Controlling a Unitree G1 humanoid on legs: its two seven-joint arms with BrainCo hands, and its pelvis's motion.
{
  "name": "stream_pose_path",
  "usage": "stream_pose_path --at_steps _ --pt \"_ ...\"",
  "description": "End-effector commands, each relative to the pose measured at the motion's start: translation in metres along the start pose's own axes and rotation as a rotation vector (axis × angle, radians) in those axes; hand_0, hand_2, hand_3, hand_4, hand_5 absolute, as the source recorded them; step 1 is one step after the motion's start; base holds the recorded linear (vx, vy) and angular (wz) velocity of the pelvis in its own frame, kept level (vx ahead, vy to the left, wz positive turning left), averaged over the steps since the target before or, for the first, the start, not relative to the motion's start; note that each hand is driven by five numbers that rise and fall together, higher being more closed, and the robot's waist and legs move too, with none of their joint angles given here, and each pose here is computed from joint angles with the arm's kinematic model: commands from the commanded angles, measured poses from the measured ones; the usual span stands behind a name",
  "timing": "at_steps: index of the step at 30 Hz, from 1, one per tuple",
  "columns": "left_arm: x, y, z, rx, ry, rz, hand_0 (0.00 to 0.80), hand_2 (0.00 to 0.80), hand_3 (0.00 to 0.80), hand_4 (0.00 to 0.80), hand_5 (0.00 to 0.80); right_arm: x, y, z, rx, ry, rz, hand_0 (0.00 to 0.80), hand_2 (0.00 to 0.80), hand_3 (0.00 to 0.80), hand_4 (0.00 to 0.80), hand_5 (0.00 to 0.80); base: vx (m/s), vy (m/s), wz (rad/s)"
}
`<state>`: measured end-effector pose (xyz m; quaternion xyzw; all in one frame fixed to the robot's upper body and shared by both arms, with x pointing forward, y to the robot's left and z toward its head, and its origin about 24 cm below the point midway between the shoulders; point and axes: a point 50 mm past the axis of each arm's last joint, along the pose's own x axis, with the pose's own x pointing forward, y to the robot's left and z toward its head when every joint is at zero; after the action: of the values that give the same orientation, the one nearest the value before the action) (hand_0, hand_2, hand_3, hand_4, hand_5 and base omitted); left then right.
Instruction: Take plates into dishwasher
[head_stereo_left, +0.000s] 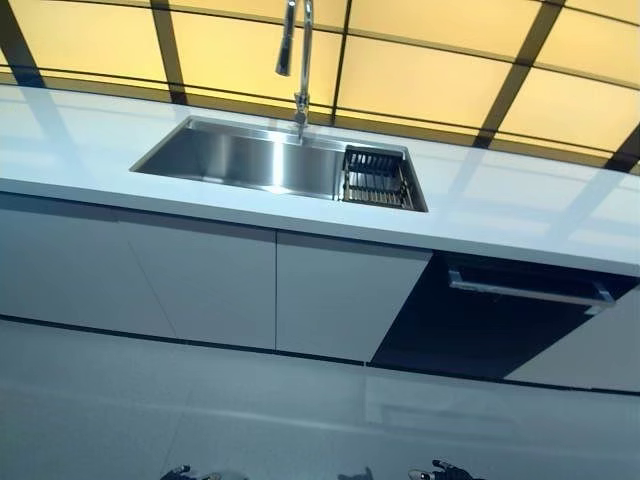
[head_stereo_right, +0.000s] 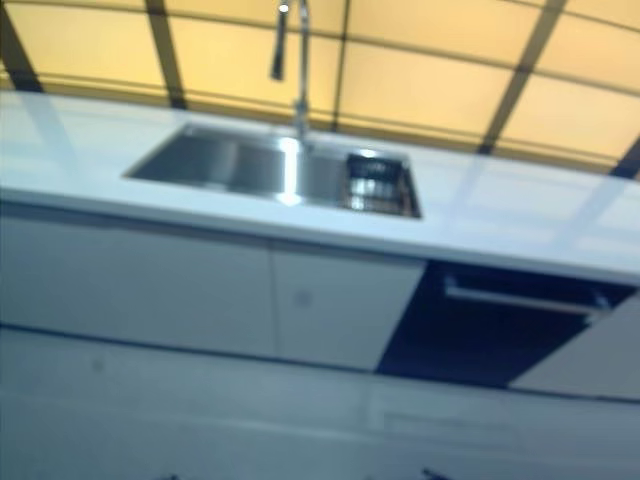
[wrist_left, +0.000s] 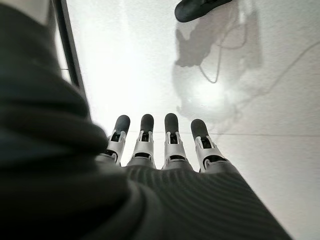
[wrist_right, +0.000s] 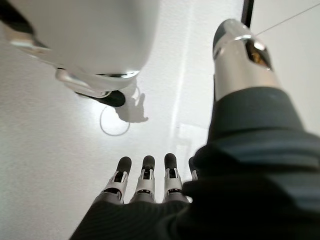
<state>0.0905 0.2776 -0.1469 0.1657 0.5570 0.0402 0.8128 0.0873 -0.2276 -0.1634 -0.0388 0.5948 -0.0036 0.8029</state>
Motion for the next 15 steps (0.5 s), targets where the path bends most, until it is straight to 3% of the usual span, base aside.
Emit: stream_pose_path --at_steps 1,5,10,15 --pt "0.005 -0.020 0.041 -0.015 -0.139 -0.042 0.000 0.000 0.000 0.000 0.000 -0.004 -0.029 0.018 -0.058 -0.015 -0.084 0.000 0.000 0.000 0.000 0.000 -0.106 -0.075 0.24" --pt "0.005 -0.024 0.047 -0.013 -0.164 -0.057 0.000 0.000 0.000 0.000 0.000 -0.006 -0.041 0.012 -0.018 0.013 -0.129 0.000 0.000 0.000 0.000 0.000 -0.082 0.006 0.20" --pt "0.004 -0.026 0.037 -0.022 -0.133 -0.046 0.000 0.000 0.000 0.000 0.000 -0.008 -0.047 0.008 -0.013 0.026 -0.143 0.000 0.000 0.000 0.000 0.000 -0.035 0.193 0.04" --pt "0.004 -0.023 0.029 -0.031 -0.119 -0.040 0.000 0.000 0.000 0.000 0.000 -0.009 -0.051 0.009 0.004 0.012 -0.158 0.000 0.000 0.000 0.000 0.000 0.033 0.546 -0.01"
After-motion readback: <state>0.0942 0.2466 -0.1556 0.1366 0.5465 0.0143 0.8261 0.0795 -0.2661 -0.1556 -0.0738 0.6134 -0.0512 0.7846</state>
